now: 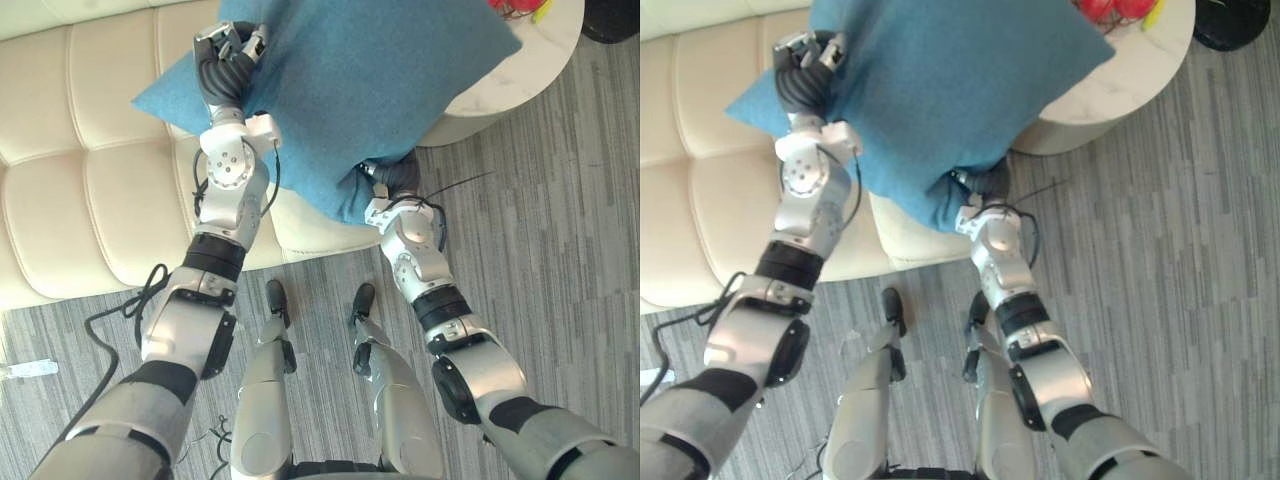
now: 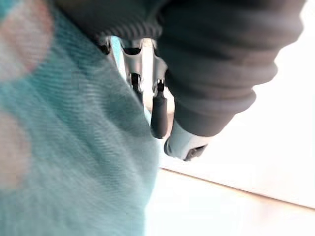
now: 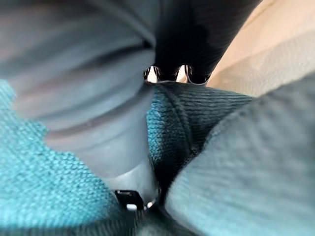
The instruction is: Pick up cushions and gather them together orderly.
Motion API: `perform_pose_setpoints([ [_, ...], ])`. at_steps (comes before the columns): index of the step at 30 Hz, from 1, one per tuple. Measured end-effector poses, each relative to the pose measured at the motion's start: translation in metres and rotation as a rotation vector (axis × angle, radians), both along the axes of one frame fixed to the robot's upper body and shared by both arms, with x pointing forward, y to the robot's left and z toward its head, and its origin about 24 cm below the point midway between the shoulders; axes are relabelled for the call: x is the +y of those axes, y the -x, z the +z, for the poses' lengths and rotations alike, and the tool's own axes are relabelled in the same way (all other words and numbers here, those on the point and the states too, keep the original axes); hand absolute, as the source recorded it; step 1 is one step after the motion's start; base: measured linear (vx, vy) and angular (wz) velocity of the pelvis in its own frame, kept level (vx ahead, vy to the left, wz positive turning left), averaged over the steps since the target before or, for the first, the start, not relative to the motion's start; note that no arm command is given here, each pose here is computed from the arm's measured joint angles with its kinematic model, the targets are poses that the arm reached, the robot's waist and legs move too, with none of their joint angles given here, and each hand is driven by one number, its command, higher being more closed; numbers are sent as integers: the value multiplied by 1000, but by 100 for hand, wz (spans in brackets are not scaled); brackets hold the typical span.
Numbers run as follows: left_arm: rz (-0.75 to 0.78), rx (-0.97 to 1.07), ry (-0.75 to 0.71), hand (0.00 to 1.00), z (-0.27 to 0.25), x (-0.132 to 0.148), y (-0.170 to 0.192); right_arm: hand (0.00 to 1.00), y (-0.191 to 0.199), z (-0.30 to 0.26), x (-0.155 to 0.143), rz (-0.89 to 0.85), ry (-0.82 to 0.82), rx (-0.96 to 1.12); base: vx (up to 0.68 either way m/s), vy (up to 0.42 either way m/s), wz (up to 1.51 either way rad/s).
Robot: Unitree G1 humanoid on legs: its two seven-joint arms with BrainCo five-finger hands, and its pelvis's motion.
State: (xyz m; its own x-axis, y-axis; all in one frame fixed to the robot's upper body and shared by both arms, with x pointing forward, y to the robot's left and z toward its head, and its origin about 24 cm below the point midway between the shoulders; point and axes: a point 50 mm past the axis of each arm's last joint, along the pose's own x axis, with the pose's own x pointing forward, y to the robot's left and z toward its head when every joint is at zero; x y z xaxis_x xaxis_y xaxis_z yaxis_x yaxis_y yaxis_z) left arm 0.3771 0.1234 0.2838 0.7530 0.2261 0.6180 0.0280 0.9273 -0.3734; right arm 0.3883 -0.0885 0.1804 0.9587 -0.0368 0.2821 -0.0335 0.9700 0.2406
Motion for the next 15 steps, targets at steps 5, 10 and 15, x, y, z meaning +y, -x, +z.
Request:
perform_pose_setpoints([
  [5,-58,-6,95,100,-9,-6,7,100,0,0,0,1,2,1,0,-18,7],
  [10,-257,-3,59,100,-29,-59,25,100,7,11,22,76,18,-58,-3,-7,6],
  [15,-332,63,134,100,-59,-65,34,100,16,-8,28,108,38,-27,8,-9,2],
])
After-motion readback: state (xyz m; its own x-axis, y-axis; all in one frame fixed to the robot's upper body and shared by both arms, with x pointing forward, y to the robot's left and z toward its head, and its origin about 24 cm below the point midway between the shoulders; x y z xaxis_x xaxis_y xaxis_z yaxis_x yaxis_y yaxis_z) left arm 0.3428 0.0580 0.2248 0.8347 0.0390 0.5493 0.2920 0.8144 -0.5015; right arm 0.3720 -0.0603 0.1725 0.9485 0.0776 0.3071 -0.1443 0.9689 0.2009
